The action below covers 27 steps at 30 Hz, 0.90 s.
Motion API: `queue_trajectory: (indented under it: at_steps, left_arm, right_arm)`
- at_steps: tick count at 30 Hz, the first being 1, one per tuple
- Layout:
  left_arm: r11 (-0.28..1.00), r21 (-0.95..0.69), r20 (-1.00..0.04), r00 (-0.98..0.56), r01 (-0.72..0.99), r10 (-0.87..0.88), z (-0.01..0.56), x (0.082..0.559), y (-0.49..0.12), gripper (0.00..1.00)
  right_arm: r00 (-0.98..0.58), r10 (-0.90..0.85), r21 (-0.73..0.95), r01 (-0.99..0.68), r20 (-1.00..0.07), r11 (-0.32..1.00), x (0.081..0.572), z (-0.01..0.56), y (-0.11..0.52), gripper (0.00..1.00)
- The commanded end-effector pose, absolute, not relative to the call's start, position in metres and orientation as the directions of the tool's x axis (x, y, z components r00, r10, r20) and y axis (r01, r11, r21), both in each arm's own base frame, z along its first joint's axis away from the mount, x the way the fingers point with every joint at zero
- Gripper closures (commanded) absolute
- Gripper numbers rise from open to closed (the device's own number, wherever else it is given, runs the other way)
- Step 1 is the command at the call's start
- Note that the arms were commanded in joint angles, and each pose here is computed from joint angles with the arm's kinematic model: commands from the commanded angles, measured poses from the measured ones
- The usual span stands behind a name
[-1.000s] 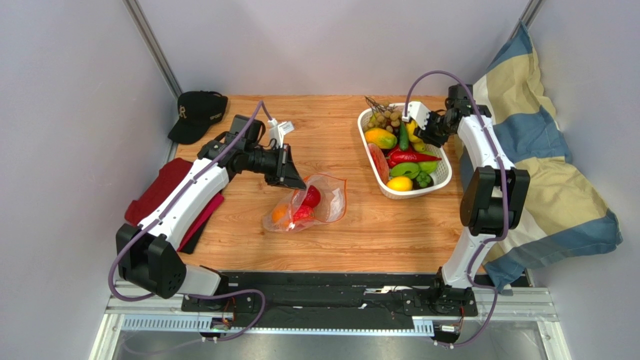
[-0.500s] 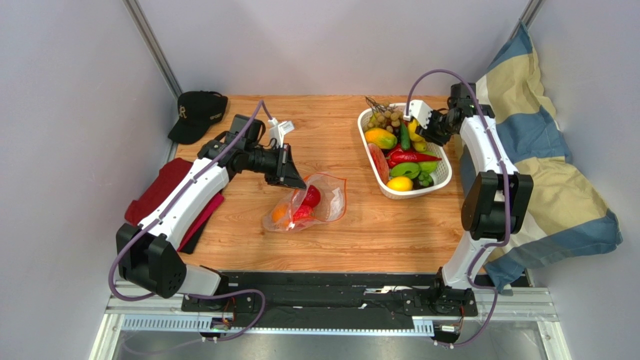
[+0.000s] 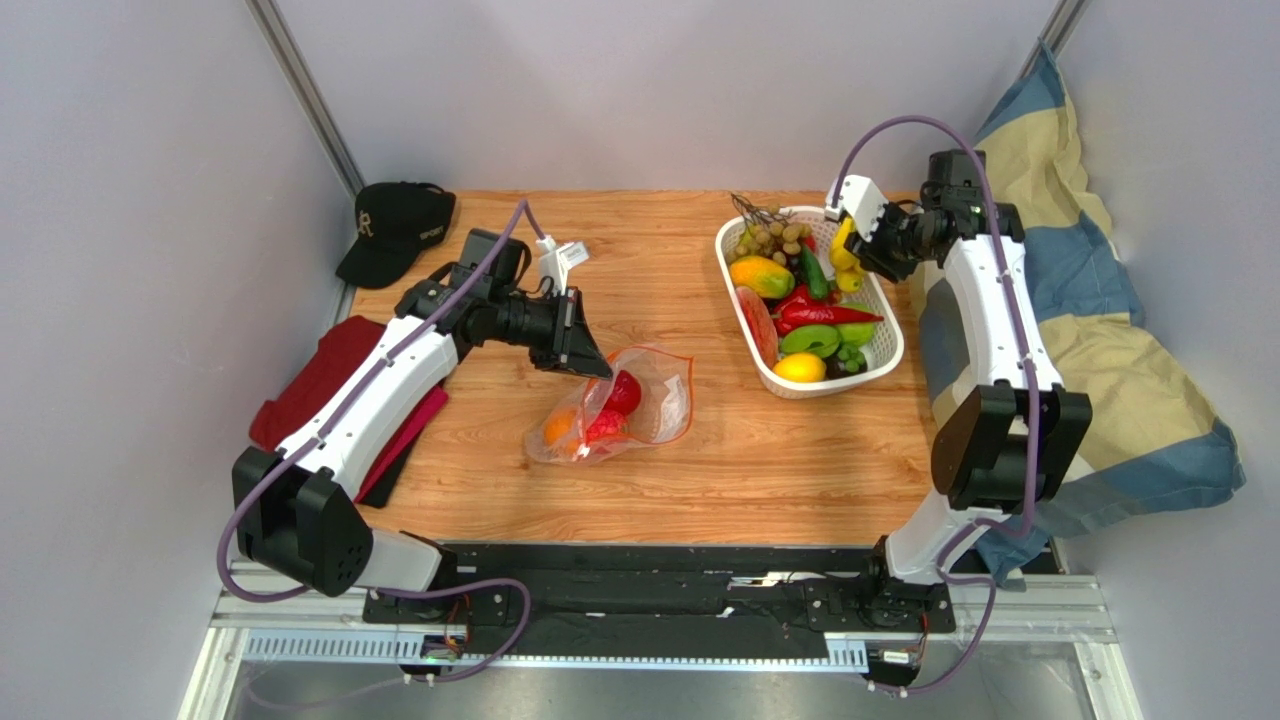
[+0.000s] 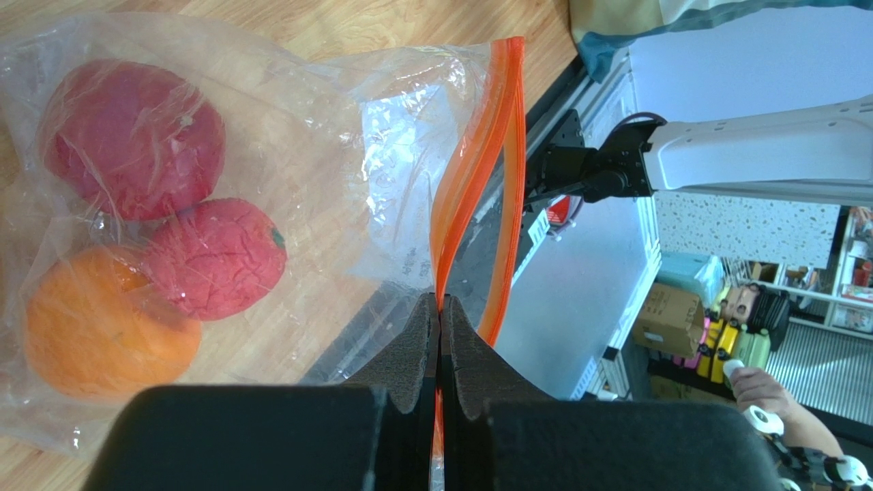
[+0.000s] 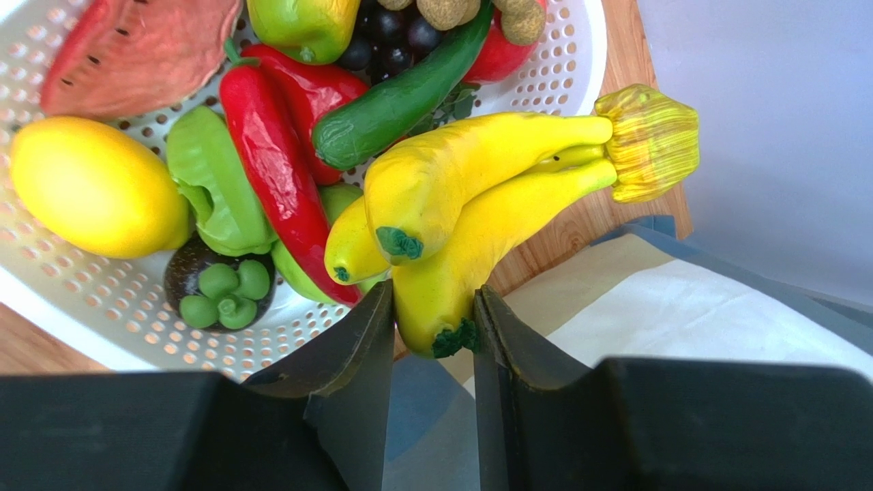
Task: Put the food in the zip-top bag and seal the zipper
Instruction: Pick up the fake fruit from the bin, then place the fake fruit in the zipper food storage bag.
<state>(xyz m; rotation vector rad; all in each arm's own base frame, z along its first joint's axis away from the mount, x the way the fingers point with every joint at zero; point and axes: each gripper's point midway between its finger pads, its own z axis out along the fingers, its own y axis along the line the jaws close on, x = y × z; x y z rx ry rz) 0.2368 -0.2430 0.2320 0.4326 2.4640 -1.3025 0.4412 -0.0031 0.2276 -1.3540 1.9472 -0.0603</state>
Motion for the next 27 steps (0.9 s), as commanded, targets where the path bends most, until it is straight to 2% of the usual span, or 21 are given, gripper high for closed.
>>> queue_trajectory:
  at_steps: [1,8,12,13,18,20,21,22,23,24,27]
  left_arm:
    - [0.507,-0.720,-0.485,-0.866,0.474,0.121,0.254,0.238,-0.245,1.00]
    - [0.497,-0.707,-0.524,-0.845,0.503,0.111,0.263,0.238,-0.245,1.00]
    - [0.471,-0.713,-0.541,-0.835,0.519,0.102,0.265,0.237,-0.247,1.00]
    - [0.463,-0.718,-0.542,-0.835,0.520,0.096,0.266,0.236,-0.247,1.00]
    - [0.411,-0.727,-0.581,-0.812,0.551,0.061,0.276,0.237,-0.252,1.00]
    - [0.389,-0.741,-0.579,-0.814,0.547,0.043,0.281,0.235,-0.254,1.00]
    - [0.377,-0.741,-0.589,-0.808,0.556,0.034,0.282,0.237,-0.256,1.00]
    - [0.372,-0.749,-0.582,-0.813,0.548,0.026,0.283,0.237,-0.256,1.00]
    - [0.359,-0.749,-0.588,-0.808,0.556,0.025,0.286,0.236,-0.258,1.00]
    - [0.355,-0.753,-0.586,-0.810,0.554,0.022,0.286,0.237,-0.258,1.00]
    - [0.329,-0.769,-0.573,-0.819,0.549,0.027,0.287,0.236,-0.260,1.00]
  right_arm:
    - [-0.120,-0.751,-0.455,-0.730,-0.649,0.510,0.434,0.284,0.008,1.00]
    - [-0.157,-0.550,-0.285,-0.722,-0.821,0.631,0.402,0.334,0.039,1.00]
    - [-0.195,-0.364,-0.113,-0.730,-0.911,0.674,0.372,0.368,0.066,1.00]
    - [-0.245,-0.291,-0.025,-0.725,-0.925,0.688,0.364,0.372,0.073,1.00]
    - [-0.303,-0.040,0.220,-0.768,-0.952,0.602,0.319,0.414,0.110,1.00]
    - [-0.436,0.092,0.415,-0.742,-0.895,0.526,0.303,0.418,0.125,1.00]
    - [-0.366,0.118,0.373,-0.781,-0.923,0.501,0.297,0.439,0.129,1.00]
    - [-0.383,0.147,0.405,-0.783,-0.912,0.471,0.292,0.442,0.133,1.00]
    - [-0.513,0.217,0.554,-0.728,-0.831,0.403,0.283,0.438,0.139,1.00]
    - [-0.456,0.222,0.508,-0.776,-0.862,0.373,0.276,0.452,0.144,1.00]
    - [-0.532,0.236,0.581,-0.768,-0.813,0.270,0.254,0.457,0.162,1.00]
